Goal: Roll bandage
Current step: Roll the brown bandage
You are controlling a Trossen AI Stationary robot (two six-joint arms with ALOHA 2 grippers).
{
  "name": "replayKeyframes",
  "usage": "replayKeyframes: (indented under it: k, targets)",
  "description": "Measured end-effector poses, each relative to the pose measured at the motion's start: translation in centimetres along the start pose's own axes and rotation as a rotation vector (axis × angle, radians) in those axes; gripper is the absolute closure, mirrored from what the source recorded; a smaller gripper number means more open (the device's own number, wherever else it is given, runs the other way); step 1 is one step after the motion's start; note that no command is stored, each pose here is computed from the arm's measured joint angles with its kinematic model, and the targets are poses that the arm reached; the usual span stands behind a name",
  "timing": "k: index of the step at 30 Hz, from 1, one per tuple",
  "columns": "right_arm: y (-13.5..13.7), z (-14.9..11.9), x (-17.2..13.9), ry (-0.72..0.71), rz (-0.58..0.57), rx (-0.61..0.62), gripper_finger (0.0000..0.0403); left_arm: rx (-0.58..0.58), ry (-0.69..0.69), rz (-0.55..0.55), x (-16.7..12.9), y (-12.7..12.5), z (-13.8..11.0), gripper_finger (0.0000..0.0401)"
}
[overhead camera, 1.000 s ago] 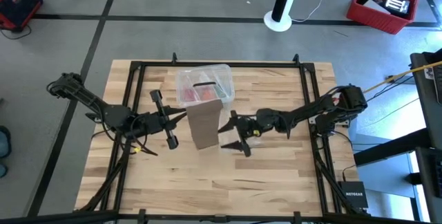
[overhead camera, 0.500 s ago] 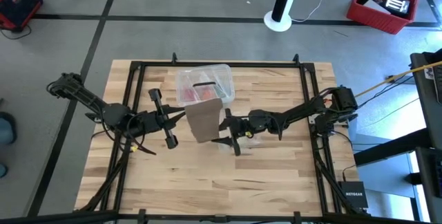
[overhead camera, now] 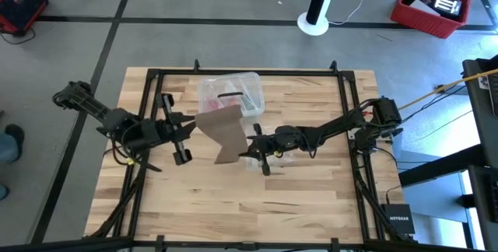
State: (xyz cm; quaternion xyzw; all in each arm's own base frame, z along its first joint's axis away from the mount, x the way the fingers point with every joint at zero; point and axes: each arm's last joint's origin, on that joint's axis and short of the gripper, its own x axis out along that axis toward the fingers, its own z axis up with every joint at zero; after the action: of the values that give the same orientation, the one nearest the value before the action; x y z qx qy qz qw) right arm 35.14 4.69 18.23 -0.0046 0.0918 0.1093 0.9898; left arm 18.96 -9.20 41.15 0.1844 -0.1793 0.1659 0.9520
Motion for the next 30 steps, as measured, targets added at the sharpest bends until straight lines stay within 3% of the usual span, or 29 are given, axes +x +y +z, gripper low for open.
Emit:
replayKeyframes:
  k: [14, 24, 30]
  targets:
    - [0.0, 0.4, -0.2, -0.016, 0.01, 0.054, 0.0371, 0.02, 0.196, -0.07, 0.0, -1.2, -2.2, 0.0401]
    - [-0.6, 3.4, -2.6, -0.008, -0.045, -0.028, 0.0233, 0.029, 0.24, -0.037, -0.1, -1.2, -2.5, 0.0401]
    - [-0.3, 5.4, -5.4, 0.065, -0.068, -0.042, 0.0187, 0.04, 0.237, -0.038, -0.1, -1.2, -2.5, 0.0401]
